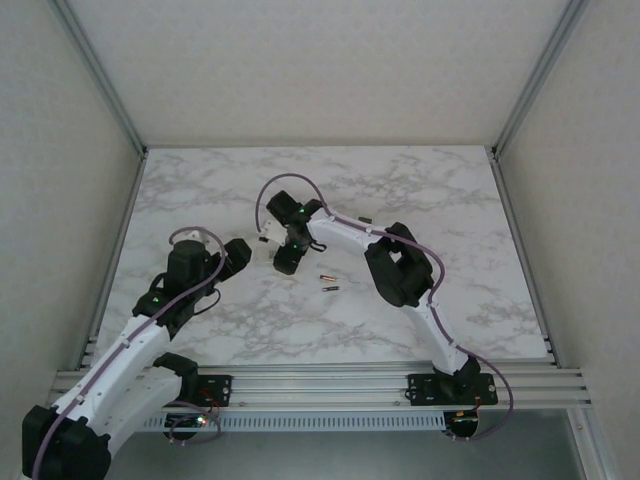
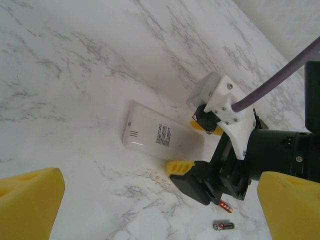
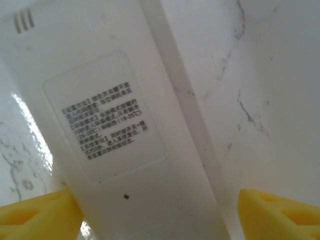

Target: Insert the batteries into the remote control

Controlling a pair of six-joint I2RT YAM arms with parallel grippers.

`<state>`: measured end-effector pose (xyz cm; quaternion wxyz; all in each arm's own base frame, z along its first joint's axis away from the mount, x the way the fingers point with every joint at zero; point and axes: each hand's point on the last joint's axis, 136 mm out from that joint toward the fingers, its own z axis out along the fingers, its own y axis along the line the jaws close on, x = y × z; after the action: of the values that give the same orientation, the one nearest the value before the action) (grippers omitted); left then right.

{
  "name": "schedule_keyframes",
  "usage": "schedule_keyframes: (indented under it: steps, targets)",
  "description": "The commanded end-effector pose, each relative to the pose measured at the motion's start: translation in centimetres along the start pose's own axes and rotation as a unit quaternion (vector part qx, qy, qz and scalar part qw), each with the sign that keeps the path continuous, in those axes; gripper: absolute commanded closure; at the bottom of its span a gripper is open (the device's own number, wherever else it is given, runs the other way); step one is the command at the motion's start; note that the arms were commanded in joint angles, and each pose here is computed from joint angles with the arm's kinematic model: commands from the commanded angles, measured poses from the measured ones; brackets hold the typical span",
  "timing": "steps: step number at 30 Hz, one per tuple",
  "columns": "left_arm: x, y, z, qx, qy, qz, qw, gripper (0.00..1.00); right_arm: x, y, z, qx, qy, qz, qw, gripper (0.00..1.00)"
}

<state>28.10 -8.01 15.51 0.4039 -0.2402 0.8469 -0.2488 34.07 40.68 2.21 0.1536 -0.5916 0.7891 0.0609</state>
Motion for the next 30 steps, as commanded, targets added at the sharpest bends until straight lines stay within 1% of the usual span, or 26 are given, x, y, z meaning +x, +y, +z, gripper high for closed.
schedule_keyframes:
  steps: [1,4,6,8,10,13,16,18,20,21,24,25,28,30]
  targets:
    - [-0.2,0.1,-0.2,0.003,-0.004,-0.021,1.0,0.01,0.5,1.0,1.3,0.006,0.023,-0.032,0.999,0.3]
    - [0.1,0.3,0.1,-0.003,0.004,-0.024,1.0,0.01,1.0,1.7,1.6,0.003,0.029,-0.035,0.999,0.43]
    - [-0.1,0.2,0.1,-0.001,0.004,-0.028,1.0,0.01,0.8,2.2,0.9,-0.008,0.018,-0.031,0.999,0.54]
    - [-0.5,0.0,-0.1,0.002,-0.001,-0.033,0.999,0.02,0.1,2.5,-0.4,-0.015,-0.005,-0.021,1.0,0.58]
    - [-1.1,-0.3,-0.4,0.007,-0.01,-0.038,0.999,0.02,-1.1,2.7,-2.6,-0.032,-0.045,0.006,0.998,0.59]
    - [-2.0,-1.4,-0.8,0.034,-0.008,-0.052,0.998,0.02,-3.5,3.1,-6.6,-0.074,-0.136,0.073,0.985,0.6]
    - [-2.0,-3.7,-0.8,0.086,0.024,-0.056,0.994,0.03,-5.4,4.1,-10.1,-0.126,-0.222,0.148,0.955,0.61]
    - [-1.5,-5.3,-0.4,0.114,0.061,-0.052,0.99,0.05,-6.3,5.0,-11.3,-0.165,-0.259,0.193,0.932,0.61]
    - [-1.4,-6.2,-0.2,0.127,0.079,-0.051,0.987,0.07,-6.6,5.6,-11.4,-0.186,-0.268,0.23,0.917,0.61]
    - [-1.7,-6.6,-0.2,0.13,0.079,-0.049,0.987,0.1,-6.8,5.8,-11.5,-0.192,-0.275,0.241,0.911,0.61]
    - [-1.8,-6.9,0.2,0.129,0.086,-0.045,0.987,0.18,-7.1,6.6,-11.7,-0.194,-0.284,0.25,0.905,0.61]
    - [-1.8,-6.8,0.3,0.125,0.088,-0.045,0.987,0.2,-7.1,6.9,-11.7,-0.194,-0.285,0.25,0.905,0.61]
    - [-1.8,-5.3,1.2,0.084,0.083,-0.043,0.992,0.3,-7.4,7.7,-11.8,-0.207,-0.286,0.249,0.902,0.61]
    - [-1.6,-4.7,1.7,0.072,0.084,-0.044,0.993,0.36,-7.7,8.1,-12.2,-0.218,-0.291,0.249,0.898,0.61]
